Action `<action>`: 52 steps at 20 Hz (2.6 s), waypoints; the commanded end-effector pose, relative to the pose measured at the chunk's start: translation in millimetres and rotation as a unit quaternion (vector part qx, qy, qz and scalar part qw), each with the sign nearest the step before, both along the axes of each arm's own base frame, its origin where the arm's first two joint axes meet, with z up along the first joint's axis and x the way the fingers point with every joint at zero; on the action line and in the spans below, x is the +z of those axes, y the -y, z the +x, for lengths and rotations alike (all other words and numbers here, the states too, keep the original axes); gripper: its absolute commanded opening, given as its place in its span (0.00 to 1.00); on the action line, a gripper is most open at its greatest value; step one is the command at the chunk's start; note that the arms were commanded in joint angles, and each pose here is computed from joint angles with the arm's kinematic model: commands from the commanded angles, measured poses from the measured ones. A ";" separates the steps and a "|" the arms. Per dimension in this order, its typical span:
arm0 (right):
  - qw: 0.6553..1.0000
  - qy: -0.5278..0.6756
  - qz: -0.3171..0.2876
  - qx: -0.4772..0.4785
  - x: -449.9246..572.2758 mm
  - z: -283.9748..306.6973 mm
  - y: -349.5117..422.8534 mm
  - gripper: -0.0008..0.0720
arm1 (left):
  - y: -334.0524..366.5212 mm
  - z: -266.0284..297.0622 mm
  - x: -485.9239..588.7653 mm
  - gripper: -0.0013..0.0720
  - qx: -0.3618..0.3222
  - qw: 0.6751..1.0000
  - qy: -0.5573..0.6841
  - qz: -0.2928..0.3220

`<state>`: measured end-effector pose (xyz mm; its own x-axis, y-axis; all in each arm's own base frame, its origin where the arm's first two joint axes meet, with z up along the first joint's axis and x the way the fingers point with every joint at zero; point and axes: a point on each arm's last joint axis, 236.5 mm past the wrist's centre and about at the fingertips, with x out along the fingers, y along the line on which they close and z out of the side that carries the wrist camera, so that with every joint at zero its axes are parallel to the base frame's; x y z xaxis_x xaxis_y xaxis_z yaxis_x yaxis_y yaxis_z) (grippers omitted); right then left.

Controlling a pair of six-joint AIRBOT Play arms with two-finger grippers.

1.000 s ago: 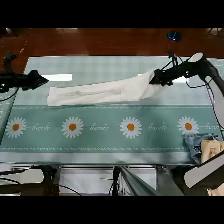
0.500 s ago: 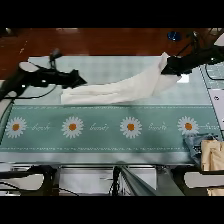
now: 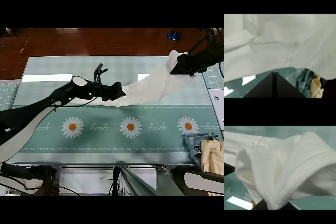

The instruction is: Fold the shirts.

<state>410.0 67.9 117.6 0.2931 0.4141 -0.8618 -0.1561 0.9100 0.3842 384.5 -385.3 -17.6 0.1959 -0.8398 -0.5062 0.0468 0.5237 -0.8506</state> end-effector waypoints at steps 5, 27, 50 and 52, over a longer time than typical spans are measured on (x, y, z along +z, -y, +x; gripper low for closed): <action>1.000 0.006 0.003 0.000 21.1 -17.3 -3.1 0.04 | 61.3 -11.7 -21.8 0.05 -0.003 0.999 -0.041 -0.031; 0.998 0.015 -0.059 -0.009 8.4 -9.4 -44.2 0.04 | -217.5 92.6 184.0 0.05 0.021 0.983 0.160 -0.087; 0.970 0.105 0.215 0.034 -39.9 28.3 -356.7 0.74 | -297.9 17.8 191.1 0.05 0.011 0.979 0.190 0.072; 0.979 0.111 0.158 0.058 -20.9 27.8 -305.7 0.73 | -293.3 19.3 179.6 0.05 0.005 0.980 0.181 0.079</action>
